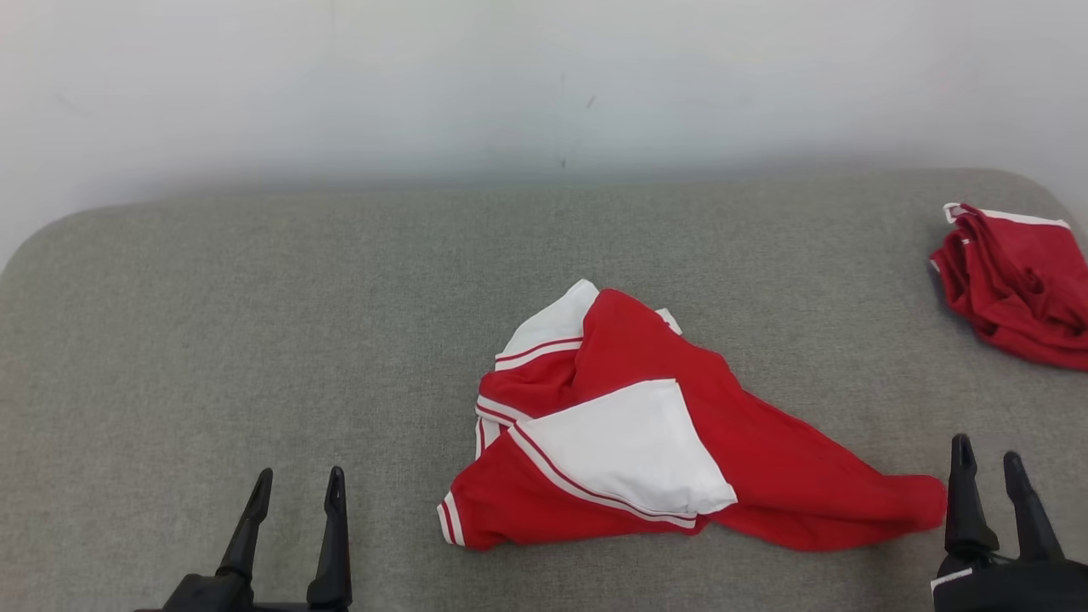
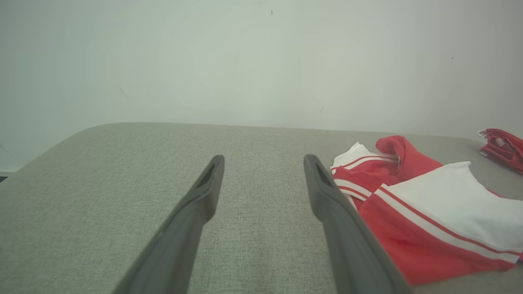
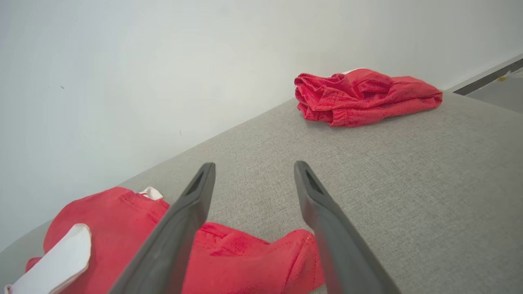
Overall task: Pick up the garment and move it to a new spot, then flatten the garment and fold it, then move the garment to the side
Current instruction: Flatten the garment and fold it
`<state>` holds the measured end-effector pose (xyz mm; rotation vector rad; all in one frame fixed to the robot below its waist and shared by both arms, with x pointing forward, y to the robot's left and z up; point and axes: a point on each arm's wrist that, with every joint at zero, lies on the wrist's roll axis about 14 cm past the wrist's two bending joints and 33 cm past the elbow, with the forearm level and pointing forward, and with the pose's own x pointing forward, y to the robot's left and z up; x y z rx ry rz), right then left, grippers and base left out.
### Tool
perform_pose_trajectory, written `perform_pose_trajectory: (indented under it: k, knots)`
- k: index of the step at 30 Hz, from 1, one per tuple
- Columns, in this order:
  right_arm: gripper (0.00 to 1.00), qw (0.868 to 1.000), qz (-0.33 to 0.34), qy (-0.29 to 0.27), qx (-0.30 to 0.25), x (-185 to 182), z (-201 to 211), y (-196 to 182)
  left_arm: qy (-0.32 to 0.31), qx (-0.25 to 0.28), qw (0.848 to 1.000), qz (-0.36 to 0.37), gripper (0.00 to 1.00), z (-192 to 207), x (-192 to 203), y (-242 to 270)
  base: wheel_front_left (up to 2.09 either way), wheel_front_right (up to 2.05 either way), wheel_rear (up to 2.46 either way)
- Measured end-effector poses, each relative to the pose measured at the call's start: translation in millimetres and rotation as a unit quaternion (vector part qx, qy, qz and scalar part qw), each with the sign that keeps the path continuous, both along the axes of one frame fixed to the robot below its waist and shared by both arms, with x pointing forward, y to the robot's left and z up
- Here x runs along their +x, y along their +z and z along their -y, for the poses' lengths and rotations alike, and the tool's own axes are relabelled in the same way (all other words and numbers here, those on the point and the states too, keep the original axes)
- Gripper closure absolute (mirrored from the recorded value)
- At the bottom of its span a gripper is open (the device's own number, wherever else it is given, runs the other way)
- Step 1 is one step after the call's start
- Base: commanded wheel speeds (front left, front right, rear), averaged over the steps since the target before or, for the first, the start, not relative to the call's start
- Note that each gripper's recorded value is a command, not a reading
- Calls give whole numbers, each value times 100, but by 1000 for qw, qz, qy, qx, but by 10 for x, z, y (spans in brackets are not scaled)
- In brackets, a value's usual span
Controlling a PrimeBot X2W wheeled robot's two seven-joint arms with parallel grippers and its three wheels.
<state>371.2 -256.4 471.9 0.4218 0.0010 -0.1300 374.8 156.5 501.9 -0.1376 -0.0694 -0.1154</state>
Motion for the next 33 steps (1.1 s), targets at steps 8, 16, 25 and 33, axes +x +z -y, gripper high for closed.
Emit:
perform_pose_trajectory:
  k: [8, 16, 25, 33]
  knots:
    - [0, 994, 82, 37, -62, -67, -240, 538, -3, 2, 1000, 12, 0, 8, -43, 79, 0, 0, 0]
    - [0, 989, 86, 83, -84, -233, -618, 534, 15, 5, 1000, 10, 0, -121, -133, 67, 0, 0, 0]
    - [0, 989, 78, 97, -83, -259, -747, 475, 5, 16, 1000, 6, 0, -83, -94, 34, 0, 0, 0]
    - [0, 989, 67, 101, -87, -175, -728, 408, -143, 53, 988, 18, 0, 677, 247, 91, 0, 0, 0]
